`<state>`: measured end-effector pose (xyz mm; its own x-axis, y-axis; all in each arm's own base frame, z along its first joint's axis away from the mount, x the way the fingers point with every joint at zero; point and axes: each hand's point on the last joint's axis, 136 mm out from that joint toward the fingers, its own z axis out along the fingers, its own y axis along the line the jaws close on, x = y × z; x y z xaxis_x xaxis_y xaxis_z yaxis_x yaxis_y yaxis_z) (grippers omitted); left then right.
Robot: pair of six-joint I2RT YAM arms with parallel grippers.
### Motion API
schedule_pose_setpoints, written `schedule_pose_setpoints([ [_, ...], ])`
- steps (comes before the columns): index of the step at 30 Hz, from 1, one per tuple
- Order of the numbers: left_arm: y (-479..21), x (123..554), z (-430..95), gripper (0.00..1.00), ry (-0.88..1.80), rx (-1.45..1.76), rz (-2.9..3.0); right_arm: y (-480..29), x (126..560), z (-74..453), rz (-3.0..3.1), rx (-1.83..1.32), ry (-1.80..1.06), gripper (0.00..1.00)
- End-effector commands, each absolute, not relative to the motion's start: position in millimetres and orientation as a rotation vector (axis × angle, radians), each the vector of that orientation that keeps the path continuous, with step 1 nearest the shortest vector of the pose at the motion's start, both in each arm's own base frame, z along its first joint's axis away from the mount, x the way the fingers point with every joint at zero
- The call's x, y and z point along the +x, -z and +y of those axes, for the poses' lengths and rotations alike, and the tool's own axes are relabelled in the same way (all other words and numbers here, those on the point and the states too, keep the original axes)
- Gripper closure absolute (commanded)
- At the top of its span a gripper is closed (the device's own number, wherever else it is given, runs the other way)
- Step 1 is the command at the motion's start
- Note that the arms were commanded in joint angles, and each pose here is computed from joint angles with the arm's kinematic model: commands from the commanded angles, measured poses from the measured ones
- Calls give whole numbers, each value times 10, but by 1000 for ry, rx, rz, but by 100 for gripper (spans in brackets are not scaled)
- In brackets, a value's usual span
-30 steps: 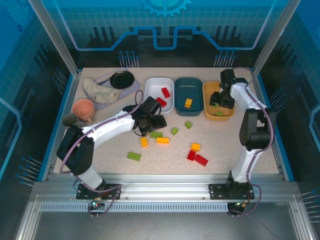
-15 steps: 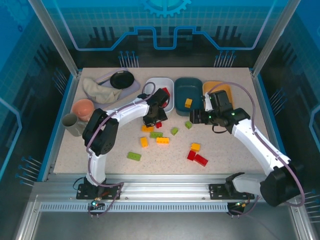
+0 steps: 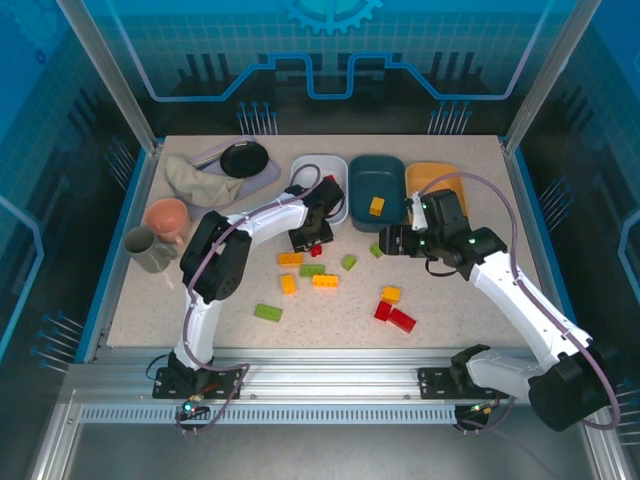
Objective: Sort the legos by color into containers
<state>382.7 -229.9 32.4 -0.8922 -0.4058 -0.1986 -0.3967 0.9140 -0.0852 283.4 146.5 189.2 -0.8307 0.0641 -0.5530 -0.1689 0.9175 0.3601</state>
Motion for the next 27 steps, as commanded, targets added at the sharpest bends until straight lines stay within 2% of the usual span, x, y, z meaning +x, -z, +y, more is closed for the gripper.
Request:
schedule_pose_setpoints([
  [1,-315,3876,-2265,46,23,-568,2856,-1862,2782,1560,2510,-88,-573,27],
  [4,-252,3858,-2271,48,15,-563,2871,-1845,2777,1574,2514,-85,-574,27],
  [5,-227,3849,-2262,52,8,-564,2876,-1839,2776,1579,2516,-84,-575,27],
  [8,-264,3837,-2272,75,16,-558,2864,-1857,2764,1597,2511,-98,-582,28],
  [10,-382,3811,-2279,83,34,-564,2849,-1886,2754,1626,2500,-117,-600,28],
  [17,-1147,3598,-2235,82,127,-583,2776,-2150,2731,1737,2393,-162,-712,28],
  [20,-1380,3764,-2156,82,172,-596,2709,-2200,2759,1784,2362,-154,-749,28],
  [24,-1424,4175,-2126,82,221,-626,2674,-2156,2828,1872,2365,-144,-797,28],
  [27,-1408,4354,-2183,77,212,-592,2698,-2122,2866,1892,2384,-138,-792,28],
])
